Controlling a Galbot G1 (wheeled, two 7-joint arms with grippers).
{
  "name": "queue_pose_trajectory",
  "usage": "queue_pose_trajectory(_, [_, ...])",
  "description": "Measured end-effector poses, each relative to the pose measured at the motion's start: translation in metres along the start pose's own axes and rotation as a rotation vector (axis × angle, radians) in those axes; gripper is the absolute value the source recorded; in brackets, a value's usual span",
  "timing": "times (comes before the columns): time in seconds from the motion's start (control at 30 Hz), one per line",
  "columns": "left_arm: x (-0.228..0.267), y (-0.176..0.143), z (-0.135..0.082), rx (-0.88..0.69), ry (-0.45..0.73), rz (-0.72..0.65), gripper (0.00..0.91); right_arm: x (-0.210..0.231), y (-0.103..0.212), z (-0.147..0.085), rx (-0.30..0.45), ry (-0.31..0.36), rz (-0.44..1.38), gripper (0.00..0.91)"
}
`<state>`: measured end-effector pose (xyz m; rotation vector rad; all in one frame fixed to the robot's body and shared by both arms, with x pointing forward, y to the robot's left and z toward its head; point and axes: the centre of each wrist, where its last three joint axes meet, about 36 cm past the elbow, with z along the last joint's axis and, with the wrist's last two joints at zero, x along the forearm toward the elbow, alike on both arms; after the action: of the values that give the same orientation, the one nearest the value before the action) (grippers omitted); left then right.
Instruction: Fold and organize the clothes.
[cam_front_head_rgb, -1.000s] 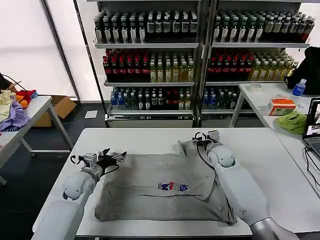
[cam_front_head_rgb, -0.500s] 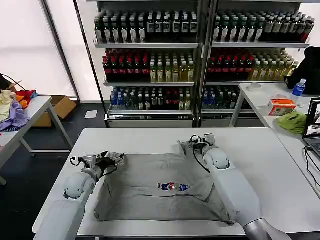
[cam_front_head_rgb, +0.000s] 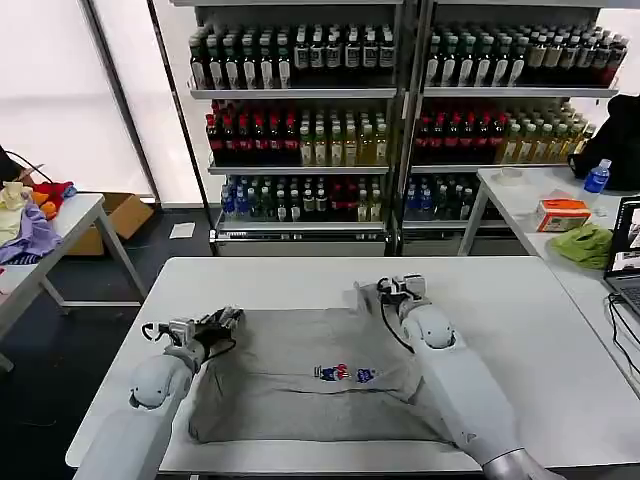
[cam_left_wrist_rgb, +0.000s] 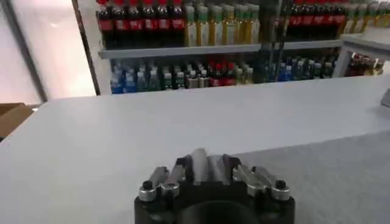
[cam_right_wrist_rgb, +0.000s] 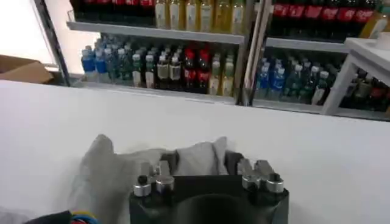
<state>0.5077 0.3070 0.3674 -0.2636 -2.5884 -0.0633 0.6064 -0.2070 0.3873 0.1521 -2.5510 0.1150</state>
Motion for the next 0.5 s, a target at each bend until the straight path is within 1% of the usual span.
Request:
queue_pose_trajectory(0.3, [0.002, -0.009, -0.001, 0.000, -0.036, -0.008, 0.000, 0.010, -0.001, 0.005, -0.035, -0.013, 0.001, 0.000])
queue_pose_trajectory(0.5, [0.008, -0.015, -0.002, 0.007, -0.075, 0.001, 0.000, 0.025, -0.004, -0.003, -0.075, -0.050, 0.001, 0.000])
